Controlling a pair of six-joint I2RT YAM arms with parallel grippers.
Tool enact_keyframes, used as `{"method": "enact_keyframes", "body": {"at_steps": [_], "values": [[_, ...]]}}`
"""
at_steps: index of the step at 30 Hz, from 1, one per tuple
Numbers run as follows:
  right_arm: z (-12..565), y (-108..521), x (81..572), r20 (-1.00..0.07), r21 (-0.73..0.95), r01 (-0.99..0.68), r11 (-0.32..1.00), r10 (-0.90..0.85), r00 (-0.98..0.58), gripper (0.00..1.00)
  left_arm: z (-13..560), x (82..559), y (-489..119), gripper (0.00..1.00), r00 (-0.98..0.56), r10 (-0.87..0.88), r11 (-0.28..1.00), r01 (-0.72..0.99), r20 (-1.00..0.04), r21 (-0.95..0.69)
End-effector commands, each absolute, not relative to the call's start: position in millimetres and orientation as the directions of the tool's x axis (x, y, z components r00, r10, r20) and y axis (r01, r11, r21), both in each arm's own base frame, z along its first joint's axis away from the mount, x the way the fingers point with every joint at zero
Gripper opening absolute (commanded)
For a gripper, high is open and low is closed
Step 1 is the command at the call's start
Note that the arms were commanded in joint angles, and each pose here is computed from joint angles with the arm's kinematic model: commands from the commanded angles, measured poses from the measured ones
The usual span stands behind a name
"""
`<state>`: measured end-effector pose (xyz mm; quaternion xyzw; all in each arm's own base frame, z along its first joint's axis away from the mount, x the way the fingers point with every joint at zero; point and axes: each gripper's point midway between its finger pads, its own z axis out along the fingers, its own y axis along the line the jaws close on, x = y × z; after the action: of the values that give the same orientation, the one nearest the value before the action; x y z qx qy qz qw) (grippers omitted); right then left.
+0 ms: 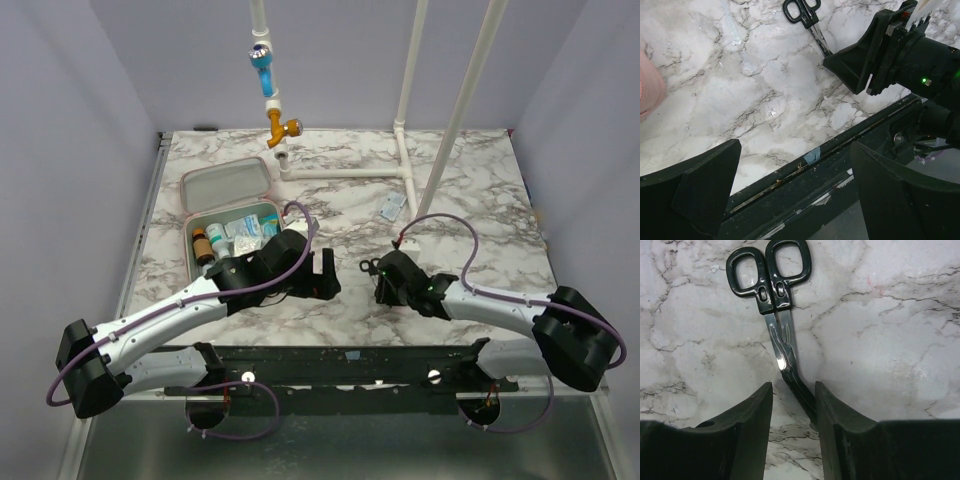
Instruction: Organize the medicine kit
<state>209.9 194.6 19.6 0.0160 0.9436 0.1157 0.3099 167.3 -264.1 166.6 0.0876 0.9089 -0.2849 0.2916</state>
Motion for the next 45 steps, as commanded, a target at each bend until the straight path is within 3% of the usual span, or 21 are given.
{"method": "enact_keyframes", "body": {"at_steps": [1, 14, 31, 45], "values": [[-12.5, 184.4, 165.6, -0.444, 0.168, -0.075, 0.983, 0.008, -0.896, 0.43, 167.0, 169.7, -264.0, 0.93, -0.801, -0.021, 0.823, 0.326, -0.599, -0.465], [-29.9, 180.0, 156.5, -0.445, -0.042, -0.068, 0.997, -0.079, -0.892, 0.38, 161.6, 168.3, -256.6, 0.94, -0.799, -0.009, 0.836, 0.324, -0.602, -0.443], [-47.2, 189.3, 137.3, -0.419, -0.082, -0.085, 0.993, -0.112, -0.901, 0.01, 154.9, 167.5, -247.0, 0.94, -0.793, -0.023, 0.849, 0.306, -0.609, -0.431], [-32.6, 216.1, 99.7, -0.457, 0.008, -0.159, 0.987, -0.138, -0.879, 0.01, 157.7, 166.5, -239.0, 0.94, -0.787, -0.045, 0.856, 0.287, -0.616, -0.43]]}}
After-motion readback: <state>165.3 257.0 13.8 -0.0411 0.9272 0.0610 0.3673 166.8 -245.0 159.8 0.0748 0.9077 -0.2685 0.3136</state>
